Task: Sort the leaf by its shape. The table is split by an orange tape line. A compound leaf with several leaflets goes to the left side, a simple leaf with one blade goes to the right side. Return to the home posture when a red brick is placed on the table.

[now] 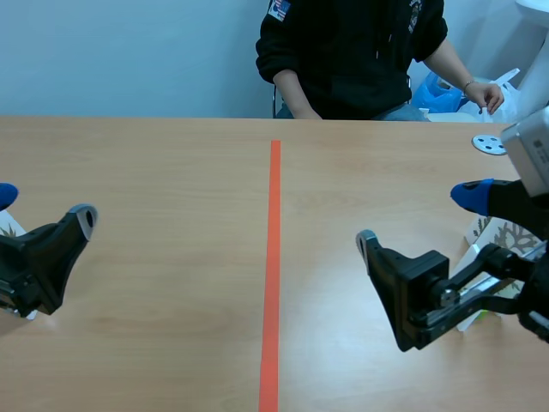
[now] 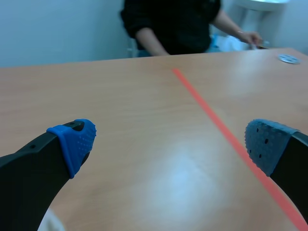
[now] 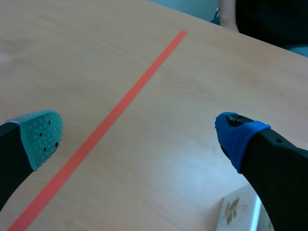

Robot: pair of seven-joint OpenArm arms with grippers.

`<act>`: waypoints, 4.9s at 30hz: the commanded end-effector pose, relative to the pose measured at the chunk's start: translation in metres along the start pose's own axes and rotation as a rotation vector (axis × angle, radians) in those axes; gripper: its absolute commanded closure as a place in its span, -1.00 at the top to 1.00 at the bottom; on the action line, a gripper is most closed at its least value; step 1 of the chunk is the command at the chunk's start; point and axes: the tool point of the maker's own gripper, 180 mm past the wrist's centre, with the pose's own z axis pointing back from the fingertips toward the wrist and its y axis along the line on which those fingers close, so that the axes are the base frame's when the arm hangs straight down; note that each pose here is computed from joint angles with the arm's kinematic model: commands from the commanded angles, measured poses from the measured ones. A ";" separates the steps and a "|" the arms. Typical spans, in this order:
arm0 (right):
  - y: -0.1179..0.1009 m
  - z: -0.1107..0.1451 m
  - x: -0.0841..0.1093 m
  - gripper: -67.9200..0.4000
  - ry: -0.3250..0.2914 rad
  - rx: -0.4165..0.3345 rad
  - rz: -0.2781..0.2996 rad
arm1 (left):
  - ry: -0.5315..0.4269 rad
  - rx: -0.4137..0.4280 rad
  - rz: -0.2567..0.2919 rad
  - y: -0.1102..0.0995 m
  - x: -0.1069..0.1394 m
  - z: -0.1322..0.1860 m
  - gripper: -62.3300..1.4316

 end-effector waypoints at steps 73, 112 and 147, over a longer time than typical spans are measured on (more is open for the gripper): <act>-0.014 -0.019 -0.005 0.99 -0.042 0.011 -0.011 | 0.155 -0.177 0.062 -0.112 -0.016 -0.017 1.00; 0.108 -0.157 -0.093 0.64 0.007 0.349 0.071 | 0.154 -0.177 0.062 -0.112 -0.016 -0.017 1.00; 0.086 -0.141 -0.059 -0.95 -0.097 0.265 0.131 | 0.153 -0.176 0.061 -0.112 -0.016 -0.017 1.00</act>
